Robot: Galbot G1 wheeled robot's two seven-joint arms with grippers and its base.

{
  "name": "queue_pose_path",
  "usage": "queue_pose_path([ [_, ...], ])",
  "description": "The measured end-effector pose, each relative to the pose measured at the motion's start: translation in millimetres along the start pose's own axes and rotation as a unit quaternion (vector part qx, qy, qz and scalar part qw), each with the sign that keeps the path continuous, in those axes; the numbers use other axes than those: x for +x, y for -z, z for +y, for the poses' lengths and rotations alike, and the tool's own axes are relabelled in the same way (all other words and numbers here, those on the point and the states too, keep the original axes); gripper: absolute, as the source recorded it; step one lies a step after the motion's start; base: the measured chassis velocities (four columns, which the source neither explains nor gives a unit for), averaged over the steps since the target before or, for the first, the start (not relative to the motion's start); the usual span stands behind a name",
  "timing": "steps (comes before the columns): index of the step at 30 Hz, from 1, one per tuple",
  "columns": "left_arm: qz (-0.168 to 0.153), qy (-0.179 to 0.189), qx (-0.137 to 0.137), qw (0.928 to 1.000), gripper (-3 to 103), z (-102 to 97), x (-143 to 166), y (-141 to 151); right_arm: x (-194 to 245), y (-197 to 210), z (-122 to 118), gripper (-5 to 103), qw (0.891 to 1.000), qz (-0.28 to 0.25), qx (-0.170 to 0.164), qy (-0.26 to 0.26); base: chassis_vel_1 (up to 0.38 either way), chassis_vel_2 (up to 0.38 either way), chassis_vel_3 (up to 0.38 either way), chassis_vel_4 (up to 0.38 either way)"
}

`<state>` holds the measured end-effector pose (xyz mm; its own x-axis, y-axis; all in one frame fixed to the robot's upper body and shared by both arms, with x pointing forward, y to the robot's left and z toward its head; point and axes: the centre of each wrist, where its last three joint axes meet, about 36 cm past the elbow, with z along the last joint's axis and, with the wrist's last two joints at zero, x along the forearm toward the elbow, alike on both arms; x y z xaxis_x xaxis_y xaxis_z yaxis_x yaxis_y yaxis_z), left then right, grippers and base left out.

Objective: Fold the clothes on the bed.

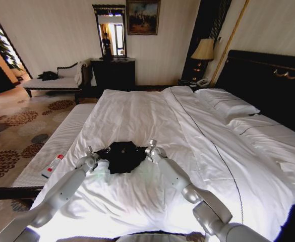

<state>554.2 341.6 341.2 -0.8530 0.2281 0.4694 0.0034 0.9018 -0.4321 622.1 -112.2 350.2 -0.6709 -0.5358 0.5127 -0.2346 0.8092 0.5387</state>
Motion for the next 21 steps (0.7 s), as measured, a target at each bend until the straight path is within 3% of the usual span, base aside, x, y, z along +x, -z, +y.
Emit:
queue_pose_path([
  [4,0.0,0.0,0.0,1.0,49,-0.4,-0.2,-0.2,0.0,2.4,0.9,0,1.0,-0.002,0.001,0.001,0.0,0.0,0.0,0.0],
  [10,-0.001,0.001,0.002,1.0,37,-1.1,-1.1,-0.2,-0.3,2.8,0.5,0,1.0,-0.001,0.0,-0.001,0.0,0.0,0.0,0.0],
  [15,-0.003,0.002,0.001,1.0,20,-1.1,-1.7,1.2,-0.2,2.4,0.6,0,1.0,-0.001,-0.001,-0.002,0.0,0.0,0.0,0.0],
  [17,-0.003,0.003,0.001,1.0,20,-1.3,-1.7,1.3,0.0,2.5,0.6,0,1.0,-0.001,-0.001,-0.002,0.0,0.0,0.0,0.0],
  [21,-0.005,0.003,-0.002,1.0,2,-2.1,-0.8,2.5,0.7,3.5,1.4,0,1.0,-0.002,-0.003,-0.001,0.0,0.0,0.0,0.0],
])
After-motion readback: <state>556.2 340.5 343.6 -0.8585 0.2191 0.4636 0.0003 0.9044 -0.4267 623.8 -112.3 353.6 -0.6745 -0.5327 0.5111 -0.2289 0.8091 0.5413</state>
